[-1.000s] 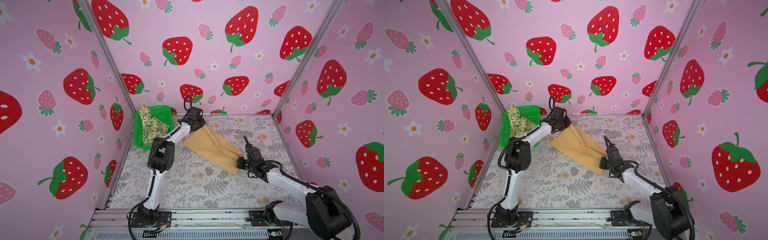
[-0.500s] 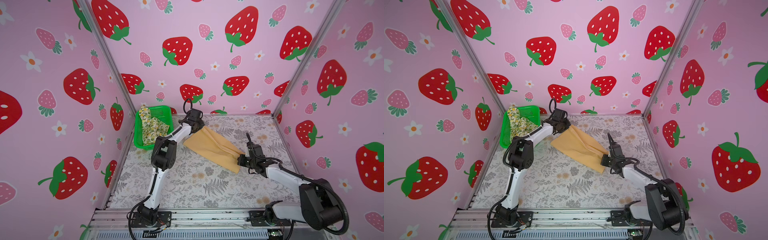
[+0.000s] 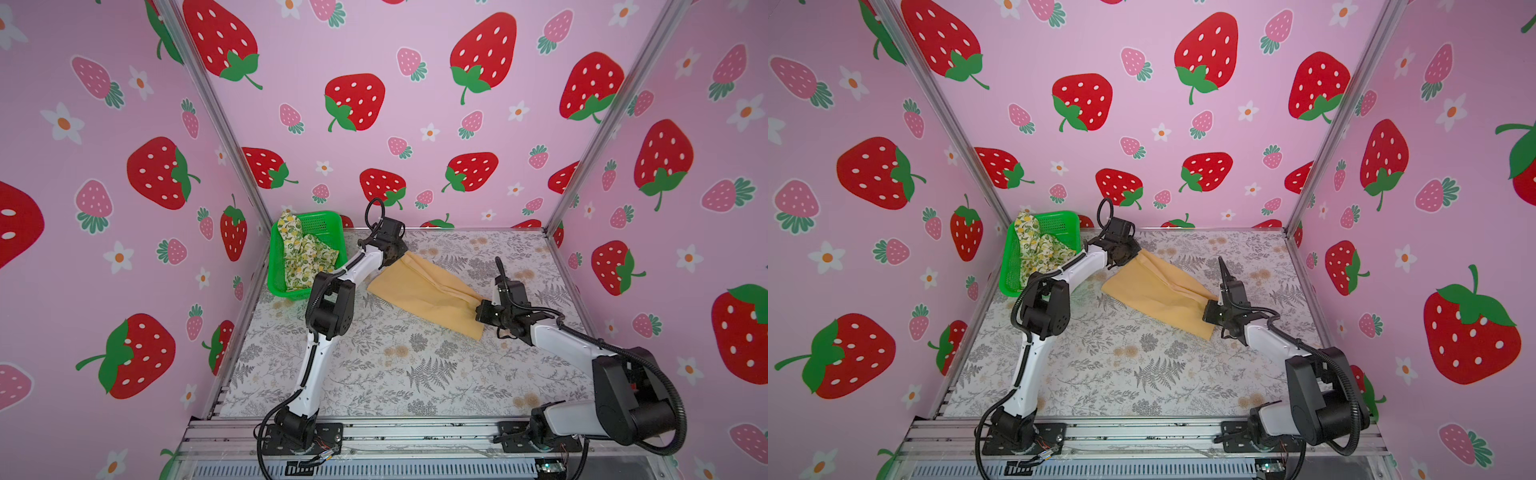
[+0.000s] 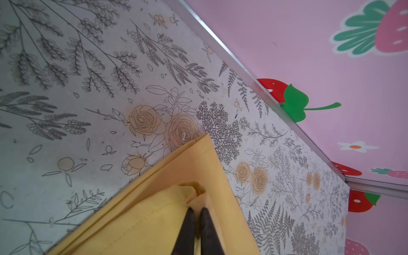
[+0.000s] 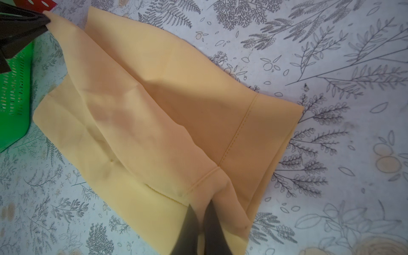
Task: Fold and stack skirts
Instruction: Fold the skirt at the top-center of the table.
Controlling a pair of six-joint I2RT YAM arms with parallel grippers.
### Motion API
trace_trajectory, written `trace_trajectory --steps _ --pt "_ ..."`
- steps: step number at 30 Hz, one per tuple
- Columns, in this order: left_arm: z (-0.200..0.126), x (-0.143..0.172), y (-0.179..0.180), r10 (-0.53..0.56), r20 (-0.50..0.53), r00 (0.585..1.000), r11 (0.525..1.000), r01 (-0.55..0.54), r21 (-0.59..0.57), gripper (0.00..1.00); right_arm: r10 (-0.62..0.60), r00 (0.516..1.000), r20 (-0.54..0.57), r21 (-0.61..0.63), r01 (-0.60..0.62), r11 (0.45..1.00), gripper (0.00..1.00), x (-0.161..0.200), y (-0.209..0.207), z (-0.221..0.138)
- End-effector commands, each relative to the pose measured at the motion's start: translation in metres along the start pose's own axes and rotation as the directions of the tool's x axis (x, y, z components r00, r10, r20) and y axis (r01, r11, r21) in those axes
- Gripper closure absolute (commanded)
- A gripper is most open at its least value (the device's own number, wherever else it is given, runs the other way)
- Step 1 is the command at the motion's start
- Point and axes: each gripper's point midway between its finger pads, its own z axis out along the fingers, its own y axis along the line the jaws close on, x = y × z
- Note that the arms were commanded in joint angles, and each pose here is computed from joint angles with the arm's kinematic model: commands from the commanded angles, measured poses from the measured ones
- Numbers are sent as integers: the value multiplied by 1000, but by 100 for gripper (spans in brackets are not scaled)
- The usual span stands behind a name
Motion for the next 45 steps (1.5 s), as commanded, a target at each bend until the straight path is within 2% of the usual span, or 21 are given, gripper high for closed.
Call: trace_trajectory --steps 1,6,11,15,18,29,30,33,45 --pt "-3 -9 0 -19 40 999 1000 20 -17 87 2 999 48 -18 -1 1000 92 -21 8 -1" --pt "-3 -7 3 -19 40 999 999 20 -25 71 -6 999 42 -11 7 1000 92 -28 8 5" --pt "-9 -7 2 -19 44 999 1000 20 -19 59 -17 999 48 5 17 1000 92 -34 6 8" --pt "-18 -8 1 -16 58 998 1000 17 -11 44 -24 998 59 18 23 1000 92 -42 2 9" --pt "-23 -8 0 -12 62 998 1000 12 -4 39 -23 998 64 15 22 1000 92 -49 2 10" --pt "-40 13 -1 5 38 999 1000 -5 13 34 -8 999 51 14 7 1000 92 -61 -7 22" --pt "-43 17 1 4 38 999 1000 -4 15 26 -6 999 47 12 6 1000 92 -61 -8 23" --pt "-47 24 6 -7 30 1000 1000 6 28 24 -6 999 45 22 5 1000 92 -61 -13 25" --pt "-50 61 41 -24 2 1000 1000 24 1 22 31 999 44 9 -31 999 89 -74 -22 39"
